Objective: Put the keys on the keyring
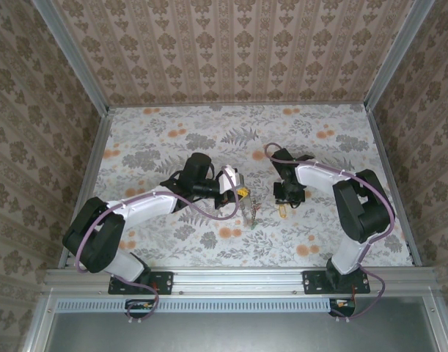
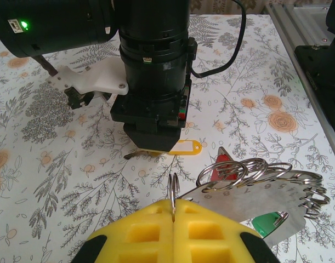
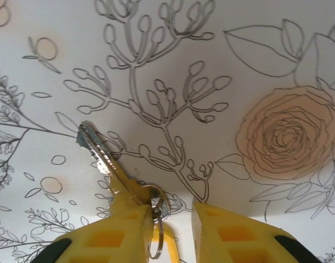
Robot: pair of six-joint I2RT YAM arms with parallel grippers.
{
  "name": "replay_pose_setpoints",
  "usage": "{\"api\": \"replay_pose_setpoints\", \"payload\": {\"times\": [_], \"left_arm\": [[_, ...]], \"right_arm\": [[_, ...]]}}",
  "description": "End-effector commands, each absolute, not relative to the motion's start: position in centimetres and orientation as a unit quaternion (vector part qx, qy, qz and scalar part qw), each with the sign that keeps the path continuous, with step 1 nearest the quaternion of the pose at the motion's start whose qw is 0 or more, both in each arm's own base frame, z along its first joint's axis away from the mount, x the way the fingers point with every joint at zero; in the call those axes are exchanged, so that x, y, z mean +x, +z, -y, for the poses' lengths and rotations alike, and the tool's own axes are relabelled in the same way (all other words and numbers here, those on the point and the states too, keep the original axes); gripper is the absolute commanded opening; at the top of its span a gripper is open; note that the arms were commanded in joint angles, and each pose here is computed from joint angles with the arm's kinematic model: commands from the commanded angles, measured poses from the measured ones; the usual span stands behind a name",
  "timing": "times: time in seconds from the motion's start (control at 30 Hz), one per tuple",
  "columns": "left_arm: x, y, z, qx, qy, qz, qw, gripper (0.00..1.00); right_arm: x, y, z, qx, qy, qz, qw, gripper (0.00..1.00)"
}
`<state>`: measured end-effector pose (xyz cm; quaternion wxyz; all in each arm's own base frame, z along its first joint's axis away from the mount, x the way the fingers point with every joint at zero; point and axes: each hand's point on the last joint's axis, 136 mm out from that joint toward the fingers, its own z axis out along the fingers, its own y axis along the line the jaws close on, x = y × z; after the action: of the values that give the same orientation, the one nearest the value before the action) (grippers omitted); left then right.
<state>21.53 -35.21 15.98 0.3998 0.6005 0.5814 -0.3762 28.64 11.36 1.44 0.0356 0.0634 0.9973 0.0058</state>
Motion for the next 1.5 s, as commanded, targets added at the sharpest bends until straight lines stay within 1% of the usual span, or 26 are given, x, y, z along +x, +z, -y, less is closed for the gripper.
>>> {"api": "replay_pose_setpoints", "payload": {"times": [0.0, 0.1, 0.13, 0.27, 0.4, 0.43, 0.47, 0.5, 0.57, 0.6, 0.63, 0.7, 0.77, 0.87, 0.93, 1.1, 1.4, 1.47], "left_arm": [[21.7, 17.9, 36.0, 0.61, -0.377, -0.555, 0.421, 0.0], [21.7, 18.0, 36.0, 0.611, -0.376, -0.555, 0.421, 0.0], [21.7, 17.9, 35.9, 0.611, -0.375, -0.556, 0.42, 0.0], [21.6, 17.9, 35.8, 0.612, -0.373, -0.557, 0.419, 0.0], [21.6, 17.7, 35.7, 0.615, -0.37, -0.557, 0.418, 0.0], [21.6, 17.7, 35.7, 0.615, -0.37, -0.557, 0.418, 0.0], [21.6, 17.7, 35.7, 0.615, -0.37, -0.558, 0.418, 0.0], [21.6, 17.7, 35.7, 0.614, -0.37, -0.558, 0.418, 0.0], [21.6, 17.6, 35.8, 0.614, -0.371, -0.558, 0.417, 0.0], [21.5, 17.6, 35.8, 0.614, -0.371, -0.557, 0.417, 0.0], [21.6, 17.6, 35.8, 0.614, -0.372, -0.558, 0.417, 0.0], [21.5, 17.5, 35.8, 0.615, -0.372, -0.558, 0.416, 0.0], [21.5, 17.6, 35.8, 0.615, -0.372, -0.557, 0.416, 0.0], [21.6, 17.6, 35.8, 0.614, -0.371, -0.557, 0.418, 0.0], [21.5, 17.6, 35.8, 0.615, -0.372, -0.557, 0.417, 0.0], [21.5, 17.5, 35.8, 0.616, -0.372, -0.556, 0.416, 0.0], [21.5, 17.5, 35.8, 0.615, -0.373, -0.557, 0.415, 0.0], [21.5, 17.6, 35.8, 0.615, -0.373, -0.558, 0.415, 0.0]], "right_arm": [[27.7, 0.8, -11.5, 0.054, 0.005, -0.998, 0.012, 0.33], [28.0, 0.8, -12.6, 0.06, 0.041, -0.997, 0.017, 0.38], [28.0, 0.8, -12.8, 0.064, 0.047, -0.997, 0.019, 0.38], [28.8, 1.8, -12.0, 0.08, 0.031, -0.995, 0.055, 0.38], [29.6, 4.2, -11.7, 0.091, 0.044, -0.99, 0.098, 0.25], [29.6, 4.5, -11.6, 0.092, 0.046, -0.989, 0.103, 0.21], [29.5, 4.8, -11.4, 0.093, 0.046, -0.989, 0.104, 0.19], [29.2, 4.7, -11.2, 0.091, 0.041, -0.99, 0.095, 0.2], [28.5, 4.5, -10.7, 0.092, 0.023, -0.993, 0.07, 0.27], [28.1, 4.2, -10.7, 0.092, 0.02, -0.994, 0.057, 0.27], [28.0, 4.0, -10.9, 0.094, 0.022, -0.994, 0.049, 0.25], [28.1, 3.7, -12.0, 0.097, 0.055, -0.993, 0.05, 0.23], [28.4, 3.9, -13.3, 0.104, 0.094, -0.988, 0.058, 0.25], [29.1, 4.3, -13.6, 0.111, 0.107, -0.985, 0.075, 0.33], [29.1, 4.0, -13.6, 0.102, 0.101, -0.987, 0.07, 0.35], [28.7, 2.7, -12.9, 0.084, 0.062, -0.993, 0.048, 0.33], [28.9, 2.3, -12.9, 0.072, 0.057, -0.995, 0.046, 0.21], [28.8, 2.4, -12.8, 0.071, 0.055, -0.995, 0.045, 0.21]]}}
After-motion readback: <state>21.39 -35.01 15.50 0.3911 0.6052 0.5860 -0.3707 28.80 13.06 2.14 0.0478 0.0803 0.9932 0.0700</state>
